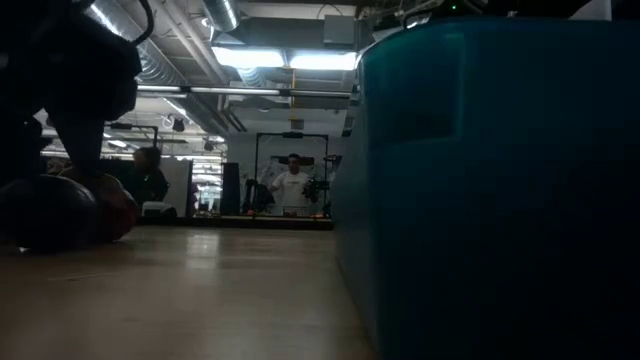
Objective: Sort produce into baskets
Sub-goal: Put the purple onion into the brown wire basket, then put the white garlic into the brown wire basket
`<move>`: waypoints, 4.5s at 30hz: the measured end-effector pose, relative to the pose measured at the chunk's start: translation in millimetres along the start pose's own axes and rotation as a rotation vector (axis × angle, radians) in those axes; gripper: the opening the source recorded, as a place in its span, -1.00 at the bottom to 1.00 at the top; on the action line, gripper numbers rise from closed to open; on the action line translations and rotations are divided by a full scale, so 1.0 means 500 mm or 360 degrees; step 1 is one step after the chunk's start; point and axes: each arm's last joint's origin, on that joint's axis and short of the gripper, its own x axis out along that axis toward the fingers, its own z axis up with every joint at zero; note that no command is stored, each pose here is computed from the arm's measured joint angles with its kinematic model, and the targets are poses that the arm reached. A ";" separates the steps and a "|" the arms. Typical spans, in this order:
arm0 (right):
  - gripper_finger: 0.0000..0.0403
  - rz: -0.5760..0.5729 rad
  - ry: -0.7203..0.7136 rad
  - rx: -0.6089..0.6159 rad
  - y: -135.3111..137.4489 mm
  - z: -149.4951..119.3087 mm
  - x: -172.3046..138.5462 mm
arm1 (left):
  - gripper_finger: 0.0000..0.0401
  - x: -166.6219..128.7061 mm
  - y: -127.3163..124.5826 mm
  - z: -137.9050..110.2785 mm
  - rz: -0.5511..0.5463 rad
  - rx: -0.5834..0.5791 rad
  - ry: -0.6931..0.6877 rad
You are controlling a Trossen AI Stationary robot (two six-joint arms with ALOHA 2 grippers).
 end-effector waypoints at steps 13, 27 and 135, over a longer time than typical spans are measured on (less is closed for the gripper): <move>0.13 0.0000 0.0002 0.0000 0.000 0.000 0.000 | 0.98 0.040 -0.001 -0.004 0.0138 0.0015 -0.0013; 0.13 0.0011 0.0005 -0.0001 0.000 0.000 0.000 | 0.40 0.041 -0.018 -0.005 0.0002 0.0000 -0.0006; 0.13 0.0402 -0.0079 -0.0007 0.017 0.015 -0.003 | 0.81 -0.097 -0.159 0.339 -0.0419 0.0884 -0.1356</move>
